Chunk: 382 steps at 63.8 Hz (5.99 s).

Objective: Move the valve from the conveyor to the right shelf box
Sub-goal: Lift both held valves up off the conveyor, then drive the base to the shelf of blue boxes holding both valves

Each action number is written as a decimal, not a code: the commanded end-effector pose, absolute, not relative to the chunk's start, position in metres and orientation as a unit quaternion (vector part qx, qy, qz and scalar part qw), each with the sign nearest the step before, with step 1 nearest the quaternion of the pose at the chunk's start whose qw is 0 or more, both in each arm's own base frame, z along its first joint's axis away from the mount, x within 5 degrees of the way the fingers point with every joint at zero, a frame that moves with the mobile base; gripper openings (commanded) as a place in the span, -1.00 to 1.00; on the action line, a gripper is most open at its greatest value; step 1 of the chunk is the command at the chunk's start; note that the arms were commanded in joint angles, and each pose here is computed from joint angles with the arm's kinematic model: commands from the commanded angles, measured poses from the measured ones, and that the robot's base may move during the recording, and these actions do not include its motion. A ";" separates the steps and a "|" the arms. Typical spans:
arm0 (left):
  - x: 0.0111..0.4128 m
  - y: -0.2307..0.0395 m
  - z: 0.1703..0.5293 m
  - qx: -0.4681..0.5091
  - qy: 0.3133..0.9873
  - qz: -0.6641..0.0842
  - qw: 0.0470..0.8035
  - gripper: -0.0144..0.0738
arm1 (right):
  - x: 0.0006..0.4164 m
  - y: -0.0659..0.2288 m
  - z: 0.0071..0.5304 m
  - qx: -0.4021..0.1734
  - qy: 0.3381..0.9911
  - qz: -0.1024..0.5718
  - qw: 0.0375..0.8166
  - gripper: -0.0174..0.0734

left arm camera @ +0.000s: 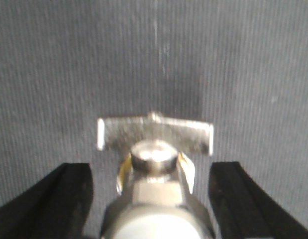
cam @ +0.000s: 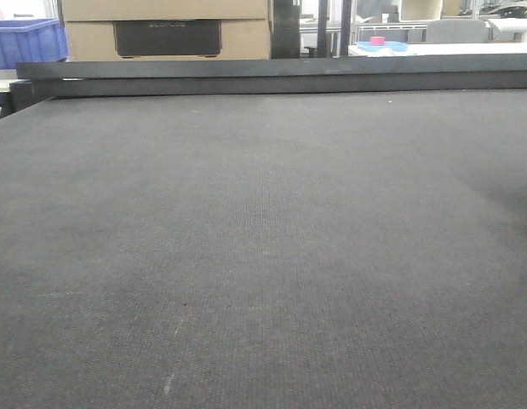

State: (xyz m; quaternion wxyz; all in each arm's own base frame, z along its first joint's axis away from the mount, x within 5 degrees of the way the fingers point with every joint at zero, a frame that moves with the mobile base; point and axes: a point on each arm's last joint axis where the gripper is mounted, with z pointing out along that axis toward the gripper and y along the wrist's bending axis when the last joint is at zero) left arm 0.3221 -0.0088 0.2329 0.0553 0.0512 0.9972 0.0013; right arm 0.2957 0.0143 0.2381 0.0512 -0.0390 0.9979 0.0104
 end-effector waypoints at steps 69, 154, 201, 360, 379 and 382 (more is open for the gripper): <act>0.316 -0.014 0.237 0.039 0.998 -0.025 0.032 -0.93 | 0.296 0.016 0.265 -0.028 0.992 0.029 0.120 -0.98; 0.161 -0.012 0.395 0.040 0.819 -0.037 0.571 -0.93 | 0.171 0.010 0.389 -0.021 0.825 0.030 0.564 -0.98; 0.160 -0.012 0.396 0.040 0.818 -0.037 0.573 -0.93 | 0.168 0.010 0.390 -0.021 0.822 0.030 0.569 -0.98; 0.160 -0.012 0.396 0.040 0.818 -0.037 0.573 -0.93 | 0.168 0.010 0.390 -0.021 0.822 0.030 0.569 -0.98; 0.160 -0.012 0.396 0.040 0.818 -0.037 0.573 -0.93 | 0.168 0.010 0.390 -0.021 0.822 0.030 0.569 -0.98; 0.160 -0.012 0.396 0.040 0.818 -0.037 0.573 -0.93 | 0.168 0.010 0.390 -0.021 0.822 0.030 0.569 -0.98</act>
